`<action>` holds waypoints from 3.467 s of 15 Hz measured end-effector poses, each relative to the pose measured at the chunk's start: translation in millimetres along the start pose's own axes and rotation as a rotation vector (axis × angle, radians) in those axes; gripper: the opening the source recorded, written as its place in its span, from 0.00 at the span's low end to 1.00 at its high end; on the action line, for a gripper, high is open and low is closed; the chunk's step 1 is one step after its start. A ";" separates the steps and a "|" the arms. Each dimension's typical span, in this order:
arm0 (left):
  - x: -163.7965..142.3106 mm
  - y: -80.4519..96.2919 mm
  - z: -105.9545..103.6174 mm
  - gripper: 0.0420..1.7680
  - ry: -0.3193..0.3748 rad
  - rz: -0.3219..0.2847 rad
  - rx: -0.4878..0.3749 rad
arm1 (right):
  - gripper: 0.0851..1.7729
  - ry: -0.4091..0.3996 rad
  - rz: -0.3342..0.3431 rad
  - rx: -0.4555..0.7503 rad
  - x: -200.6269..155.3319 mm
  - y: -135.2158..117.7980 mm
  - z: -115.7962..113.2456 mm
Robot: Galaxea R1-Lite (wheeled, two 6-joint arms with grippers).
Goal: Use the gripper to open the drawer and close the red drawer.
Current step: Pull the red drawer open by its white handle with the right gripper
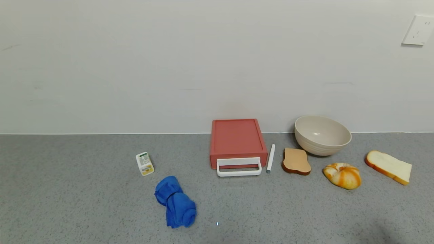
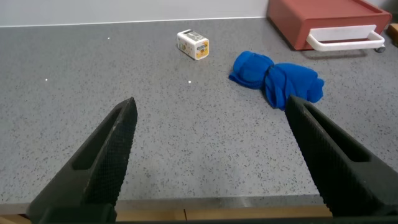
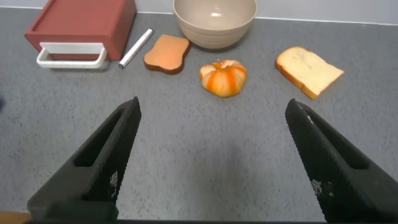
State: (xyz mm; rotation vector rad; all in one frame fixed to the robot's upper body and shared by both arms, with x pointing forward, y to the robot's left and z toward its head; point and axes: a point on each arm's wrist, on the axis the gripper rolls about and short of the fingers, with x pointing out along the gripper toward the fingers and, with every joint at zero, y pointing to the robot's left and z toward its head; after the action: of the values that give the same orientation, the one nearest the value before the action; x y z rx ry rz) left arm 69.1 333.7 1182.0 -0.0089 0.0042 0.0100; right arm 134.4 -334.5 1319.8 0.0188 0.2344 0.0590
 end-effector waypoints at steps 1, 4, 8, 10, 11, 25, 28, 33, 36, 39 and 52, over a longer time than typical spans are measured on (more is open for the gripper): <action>0.0 0.0 0.0 0.97 0.000 0.000 0.000 | 0.96 0.031 0.005 0.003 14.9 0.1 17.5; 0.0 0.0 0.0 0.97 0.000 0.000 0.000 | 0.96 0.132 0.026 0.008 62.9 1.5 59.0; 0.0 0.0 0.0 0.97 0.000 0.000 0.000 | 0.96 0.292 0.119 0.021 137.4 21.5 95.8; 0.0 0.0 0.0 0.97 0.000 0.000 0.000 | 0.96 0.367 0.168 0.022 170.8 39.8 100.0; 0.0 0.0 0.0 0.97 0.000 0.000 0.000 | 0.96 0.401 0.190 0.024 187.5 50.8 99.8; 0.0 0.0 0.0 0.97 0.000 0.000 0.000 | 0.87 0.659 0.320 -0.018 278.1 187.5 64.6; 0.0 0.0 0.0 0.97 0.000 0.000 0.000 | 0.59 0.687 0.338 -0.048 283.5 212.8 56.3; 0.0 0.0 0.0 0.97 0.000 0.000 0.000 | 0.03 0.695 0.304 -0.065 295.7 242.6 43.4; 0.0 0.0 0.0 0.97 0.000 0.000 0.000 | 0.02 0.701 0.322 -0.120 301.9 248.1 35.5; 0.0 0.0 0.0 0.97 0.000 0.000 0.000 | 0.02 0.699 0.379 -0.233 306.7 244.8 32.4; 0.0 0.0 0.0 0.97 0.000 0.000 0.000 | 0.02 0.619 0.681 -0.678 347.1 205.5 32.6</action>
State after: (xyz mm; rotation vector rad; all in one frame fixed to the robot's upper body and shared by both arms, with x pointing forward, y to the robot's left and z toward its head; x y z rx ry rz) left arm 69.1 333.7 1182.0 -0.0089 0.0038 0.0104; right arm 467.5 -108.7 1276.3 -0.6056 0.8096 0.8279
